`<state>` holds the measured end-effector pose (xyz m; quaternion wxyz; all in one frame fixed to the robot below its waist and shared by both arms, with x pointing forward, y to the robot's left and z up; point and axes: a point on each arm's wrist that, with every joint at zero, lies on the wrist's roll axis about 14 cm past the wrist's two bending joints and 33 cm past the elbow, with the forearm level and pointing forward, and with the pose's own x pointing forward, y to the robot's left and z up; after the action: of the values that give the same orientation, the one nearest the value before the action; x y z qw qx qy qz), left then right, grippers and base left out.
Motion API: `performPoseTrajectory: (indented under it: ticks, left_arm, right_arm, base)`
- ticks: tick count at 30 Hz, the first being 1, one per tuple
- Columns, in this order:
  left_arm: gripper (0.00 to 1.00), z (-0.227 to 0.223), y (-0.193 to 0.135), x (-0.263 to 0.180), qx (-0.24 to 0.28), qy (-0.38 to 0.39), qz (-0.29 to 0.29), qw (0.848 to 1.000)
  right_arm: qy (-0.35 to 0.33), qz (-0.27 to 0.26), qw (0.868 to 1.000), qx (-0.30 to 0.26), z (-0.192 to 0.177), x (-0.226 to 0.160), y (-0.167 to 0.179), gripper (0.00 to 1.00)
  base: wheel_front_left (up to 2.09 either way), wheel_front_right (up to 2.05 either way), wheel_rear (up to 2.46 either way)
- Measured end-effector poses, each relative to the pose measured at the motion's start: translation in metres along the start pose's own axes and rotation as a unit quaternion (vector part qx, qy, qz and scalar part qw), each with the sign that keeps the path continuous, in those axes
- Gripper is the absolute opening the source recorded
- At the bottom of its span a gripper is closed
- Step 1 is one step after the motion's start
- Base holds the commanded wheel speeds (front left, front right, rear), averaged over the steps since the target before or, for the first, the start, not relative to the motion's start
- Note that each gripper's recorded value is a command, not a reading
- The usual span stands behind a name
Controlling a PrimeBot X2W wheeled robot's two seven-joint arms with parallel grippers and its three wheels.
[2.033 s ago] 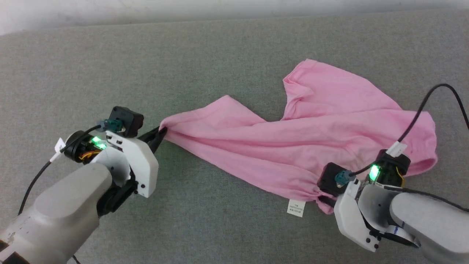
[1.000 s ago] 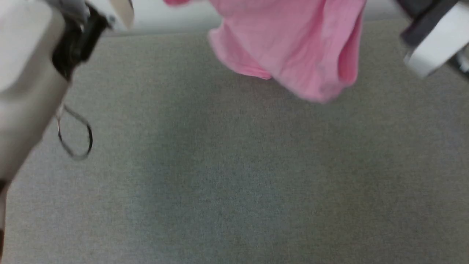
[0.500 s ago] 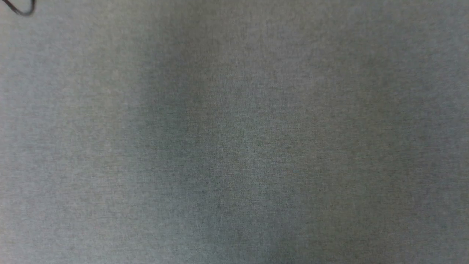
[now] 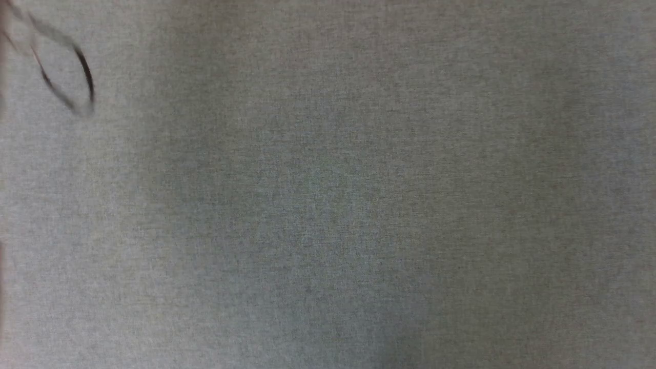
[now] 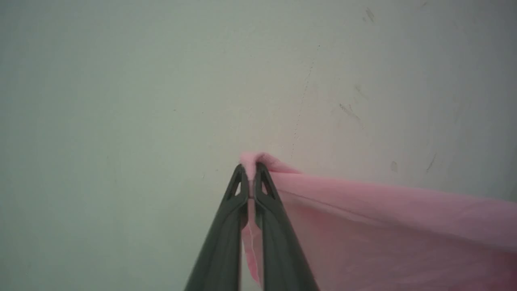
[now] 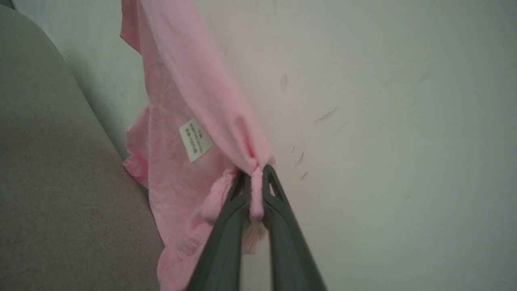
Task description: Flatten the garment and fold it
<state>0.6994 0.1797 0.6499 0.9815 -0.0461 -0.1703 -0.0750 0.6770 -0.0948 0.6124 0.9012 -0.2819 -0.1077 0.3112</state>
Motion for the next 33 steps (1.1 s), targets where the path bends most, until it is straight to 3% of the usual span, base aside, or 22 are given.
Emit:
performPoseTrajectory:
  ticks: [7,13,25,33]
  left_arm:
    - [0.00,-0.076,0.016,-0.092,-0.020,0.093,0.028,0.995]
    - [0.00,-0.121,0.016,-0.209,-0.025,0.193,0.052,0.979]
    - [0.00,-0.100,0.011,-0.366,-0.047,0.265,0.127,0.955]
    - [0.00,-0.083,0.000,-0.435,-0.062,0.299,0.157,0.939]
  right_arm:
    - [0.054,0.094,0.991,0.071,-0.051,-0.045,0.097,0.00]
    - [0.091,0.156,0.977,0.113,-0.059,-0.108,0.159,0.00]
    - [0.148,0.232,0.946,0.174,-0.029,-0.225,0.243,0.00]
    - [0.176,0.248,0.926,0.223,-0.013,-0.283,0.280,0.00]
  base:
    - [0.00,0.00,0.00]
    - [0.00,0.00,0.00]
    - [0.00,0.00,0.00]
    - [0.00,0.00,0.00]
